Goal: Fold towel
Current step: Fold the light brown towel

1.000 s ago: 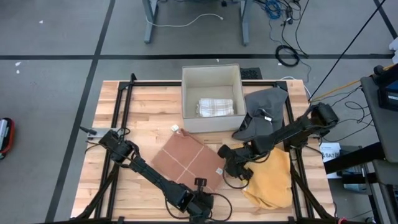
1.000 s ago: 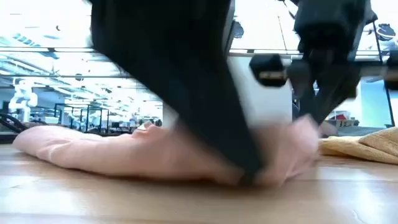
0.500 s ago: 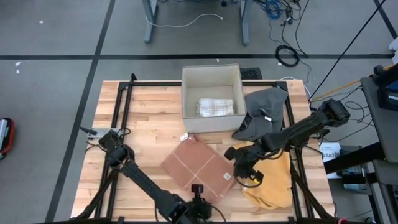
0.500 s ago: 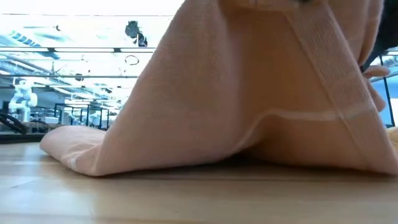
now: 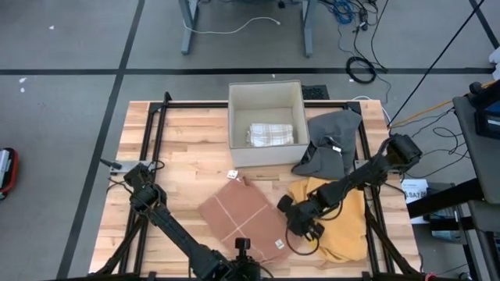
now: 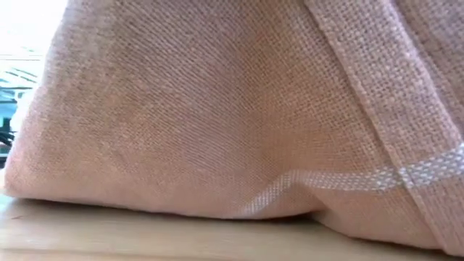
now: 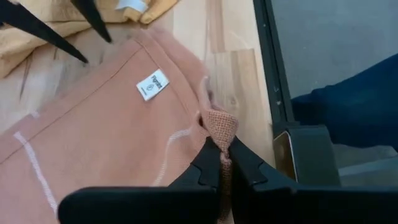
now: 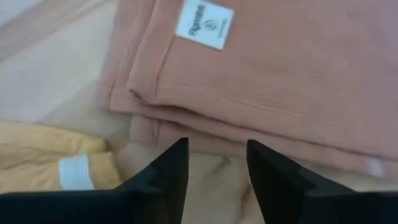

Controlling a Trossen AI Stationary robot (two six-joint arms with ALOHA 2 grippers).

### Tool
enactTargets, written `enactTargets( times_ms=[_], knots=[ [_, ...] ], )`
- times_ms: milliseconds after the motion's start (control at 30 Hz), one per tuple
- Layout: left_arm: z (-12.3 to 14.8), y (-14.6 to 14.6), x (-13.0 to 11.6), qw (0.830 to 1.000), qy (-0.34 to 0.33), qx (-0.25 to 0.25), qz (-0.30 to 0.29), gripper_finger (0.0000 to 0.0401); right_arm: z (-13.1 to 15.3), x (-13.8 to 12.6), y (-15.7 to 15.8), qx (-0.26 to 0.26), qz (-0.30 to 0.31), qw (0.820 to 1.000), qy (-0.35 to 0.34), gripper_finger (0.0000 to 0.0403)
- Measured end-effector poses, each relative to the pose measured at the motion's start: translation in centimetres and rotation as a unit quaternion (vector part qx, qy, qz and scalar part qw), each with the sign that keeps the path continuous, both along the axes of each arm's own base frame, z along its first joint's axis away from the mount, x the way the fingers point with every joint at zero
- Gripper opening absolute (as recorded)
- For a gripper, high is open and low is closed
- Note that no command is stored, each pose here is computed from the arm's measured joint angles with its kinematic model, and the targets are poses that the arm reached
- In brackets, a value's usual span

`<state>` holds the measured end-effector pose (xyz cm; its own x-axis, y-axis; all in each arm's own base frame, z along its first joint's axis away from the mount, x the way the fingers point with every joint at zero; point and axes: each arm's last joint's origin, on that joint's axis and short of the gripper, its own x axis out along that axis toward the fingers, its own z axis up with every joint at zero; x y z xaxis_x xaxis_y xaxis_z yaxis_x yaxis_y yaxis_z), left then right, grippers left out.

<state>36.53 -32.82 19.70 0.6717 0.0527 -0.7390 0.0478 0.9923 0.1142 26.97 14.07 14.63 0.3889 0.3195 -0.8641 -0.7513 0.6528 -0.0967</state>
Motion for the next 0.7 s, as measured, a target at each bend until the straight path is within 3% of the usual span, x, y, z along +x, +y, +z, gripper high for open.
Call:
enactTargets(
  times_ms=[167, 333, 700],
  knots=[
    [0.0, 0.0, 0.0, 1.0, -0.001, 0.001, 0.0, 0.0008, -1.0, -0.2, 1.8, 0.003, 0.013, 1.0, -0.007, 0.0149],
    [-0.1, 0.7, 0.2, 1.0, 0.009, 0.007, 0.017, 0.0008, -0.8, -1.1, 2.7, -0.03, 0.002, 0.999, -0.017, 0.0147],
    [-0.6, 2.5, 0.3, 0.996, 0.041, 0.036, 0.071, 0.0008, 1.8, -2.8, 4.8, 0.005, 0.016, 0.998, -0.062, 0.0153]
  ],
)
